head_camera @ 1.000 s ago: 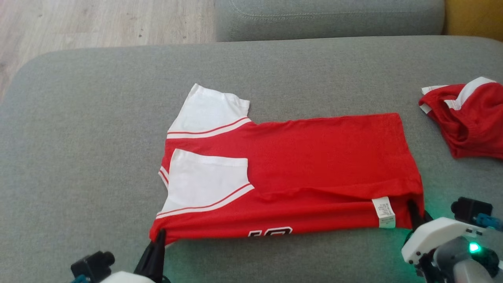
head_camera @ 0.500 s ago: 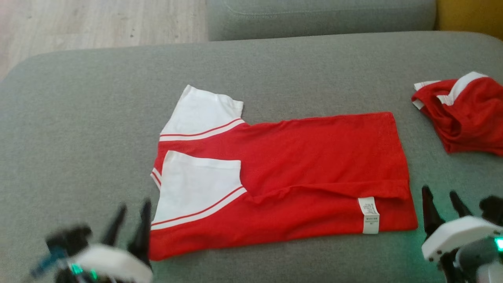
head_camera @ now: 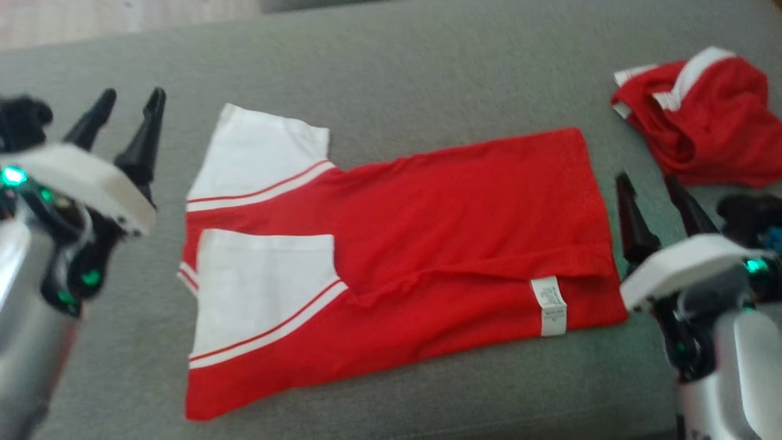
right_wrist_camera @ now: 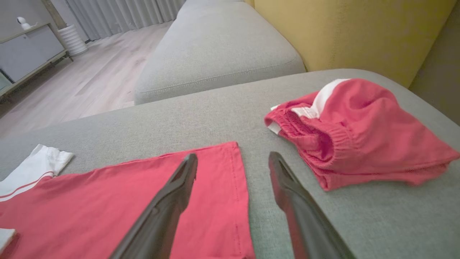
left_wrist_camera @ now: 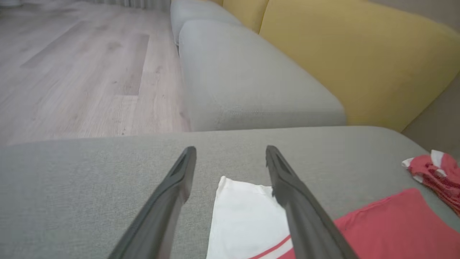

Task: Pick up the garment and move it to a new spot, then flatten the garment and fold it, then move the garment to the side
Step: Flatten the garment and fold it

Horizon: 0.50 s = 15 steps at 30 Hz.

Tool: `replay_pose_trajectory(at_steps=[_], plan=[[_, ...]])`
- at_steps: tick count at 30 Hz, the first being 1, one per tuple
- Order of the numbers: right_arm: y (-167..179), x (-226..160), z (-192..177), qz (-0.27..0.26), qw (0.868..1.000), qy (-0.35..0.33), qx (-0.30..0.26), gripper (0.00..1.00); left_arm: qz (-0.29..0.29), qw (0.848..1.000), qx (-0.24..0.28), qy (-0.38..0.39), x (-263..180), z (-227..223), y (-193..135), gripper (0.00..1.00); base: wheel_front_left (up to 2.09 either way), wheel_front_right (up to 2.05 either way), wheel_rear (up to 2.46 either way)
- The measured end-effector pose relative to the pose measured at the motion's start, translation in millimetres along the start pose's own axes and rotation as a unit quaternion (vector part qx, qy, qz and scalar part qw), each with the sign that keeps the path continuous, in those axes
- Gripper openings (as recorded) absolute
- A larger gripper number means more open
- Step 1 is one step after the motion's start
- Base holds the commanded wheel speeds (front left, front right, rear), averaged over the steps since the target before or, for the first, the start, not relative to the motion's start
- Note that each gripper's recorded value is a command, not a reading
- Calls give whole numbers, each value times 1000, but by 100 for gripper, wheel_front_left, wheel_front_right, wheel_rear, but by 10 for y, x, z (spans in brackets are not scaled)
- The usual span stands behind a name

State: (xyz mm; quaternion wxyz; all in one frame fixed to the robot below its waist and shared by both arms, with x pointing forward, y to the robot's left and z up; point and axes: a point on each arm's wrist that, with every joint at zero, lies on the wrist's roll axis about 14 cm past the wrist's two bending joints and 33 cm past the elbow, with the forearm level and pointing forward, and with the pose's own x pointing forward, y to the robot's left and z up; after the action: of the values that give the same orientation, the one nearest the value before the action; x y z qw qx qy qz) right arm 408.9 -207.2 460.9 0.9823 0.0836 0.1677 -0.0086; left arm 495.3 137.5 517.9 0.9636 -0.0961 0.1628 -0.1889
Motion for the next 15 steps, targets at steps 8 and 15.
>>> replay_pose_trajectory(at_steps=[8,15], plan=[[-44,219,62,-4,1000,1,-18,100,-22,990,25,140,627,-497,103,100,0,0,0],[-177,310,-8,-20,999,11,-28,100,-17,979,20,203,962,-929,198,100,0,0,0]])
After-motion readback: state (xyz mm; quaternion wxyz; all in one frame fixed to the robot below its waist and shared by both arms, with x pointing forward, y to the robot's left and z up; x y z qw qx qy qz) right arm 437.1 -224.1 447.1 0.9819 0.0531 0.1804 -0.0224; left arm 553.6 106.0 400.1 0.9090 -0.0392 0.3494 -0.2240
